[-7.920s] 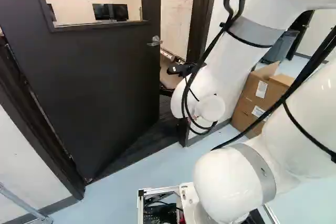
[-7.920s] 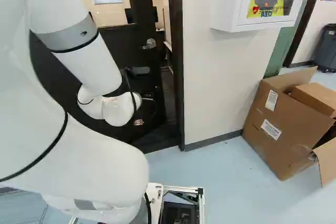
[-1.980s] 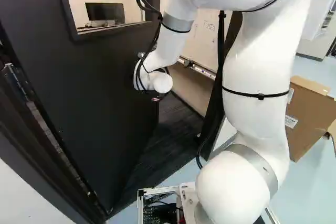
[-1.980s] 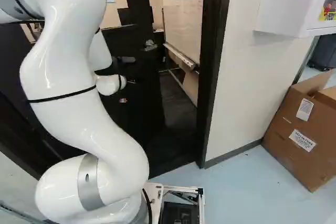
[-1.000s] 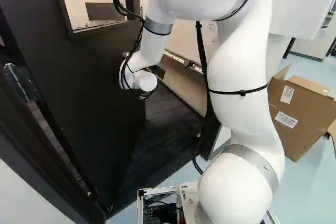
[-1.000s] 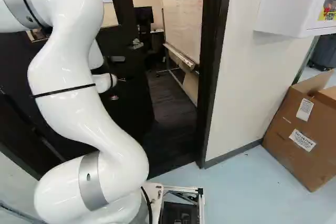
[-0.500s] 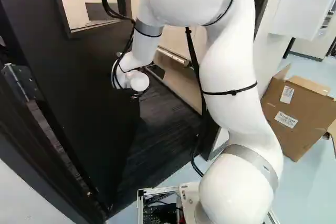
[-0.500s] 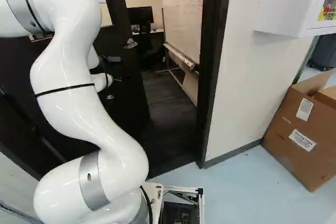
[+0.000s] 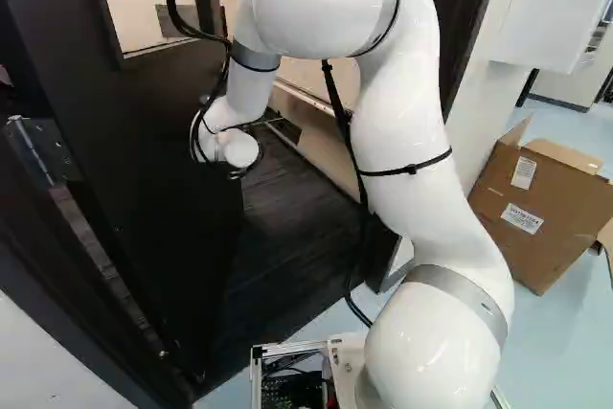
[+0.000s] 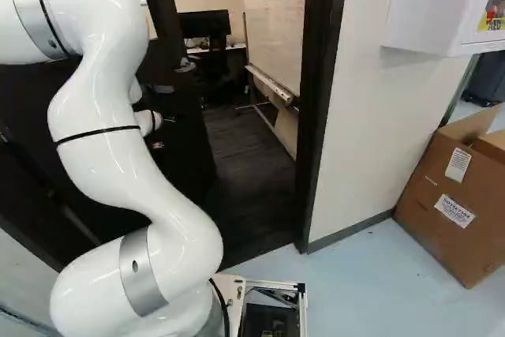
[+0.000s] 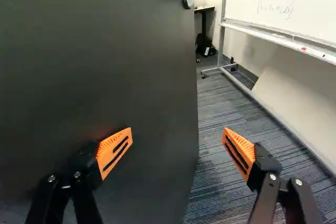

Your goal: Open the door and move inside

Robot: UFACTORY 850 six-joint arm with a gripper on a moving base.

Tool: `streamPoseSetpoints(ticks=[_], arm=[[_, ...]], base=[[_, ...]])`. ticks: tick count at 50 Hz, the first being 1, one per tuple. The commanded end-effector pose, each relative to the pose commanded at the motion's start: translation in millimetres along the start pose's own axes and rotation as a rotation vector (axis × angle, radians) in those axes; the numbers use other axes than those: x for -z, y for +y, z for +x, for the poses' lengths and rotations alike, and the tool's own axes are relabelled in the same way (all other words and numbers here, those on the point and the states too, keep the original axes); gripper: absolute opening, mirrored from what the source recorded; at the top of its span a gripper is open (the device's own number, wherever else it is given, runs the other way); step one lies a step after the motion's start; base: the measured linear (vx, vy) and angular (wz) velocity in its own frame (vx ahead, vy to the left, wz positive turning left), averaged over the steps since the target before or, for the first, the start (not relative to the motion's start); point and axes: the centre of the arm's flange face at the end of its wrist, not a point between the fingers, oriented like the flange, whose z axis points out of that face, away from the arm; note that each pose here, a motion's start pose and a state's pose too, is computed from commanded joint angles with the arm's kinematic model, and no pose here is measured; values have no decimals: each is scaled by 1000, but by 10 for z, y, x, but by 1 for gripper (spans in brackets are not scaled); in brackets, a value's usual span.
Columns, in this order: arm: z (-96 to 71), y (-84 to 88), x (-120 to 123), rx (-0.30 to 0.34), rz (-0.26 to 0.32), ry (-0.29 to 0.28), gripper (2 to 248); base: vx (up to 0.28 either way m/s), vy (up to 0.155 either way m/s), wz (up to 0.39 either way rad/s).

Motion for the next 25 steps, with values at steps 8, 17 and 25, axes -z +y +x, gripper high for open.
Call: streamPoseSetpoints(ticks=[8, 17, 25], arm=[[-30, -121, 25, 6, 20, -3, 247], [-68, -252, 78, 17, 45, -8, 247], [-97, -347, 135, 33, 72, -12, 247]], base=[[0, 0, 0], [0, 0, 0], [0, 0, 0]])
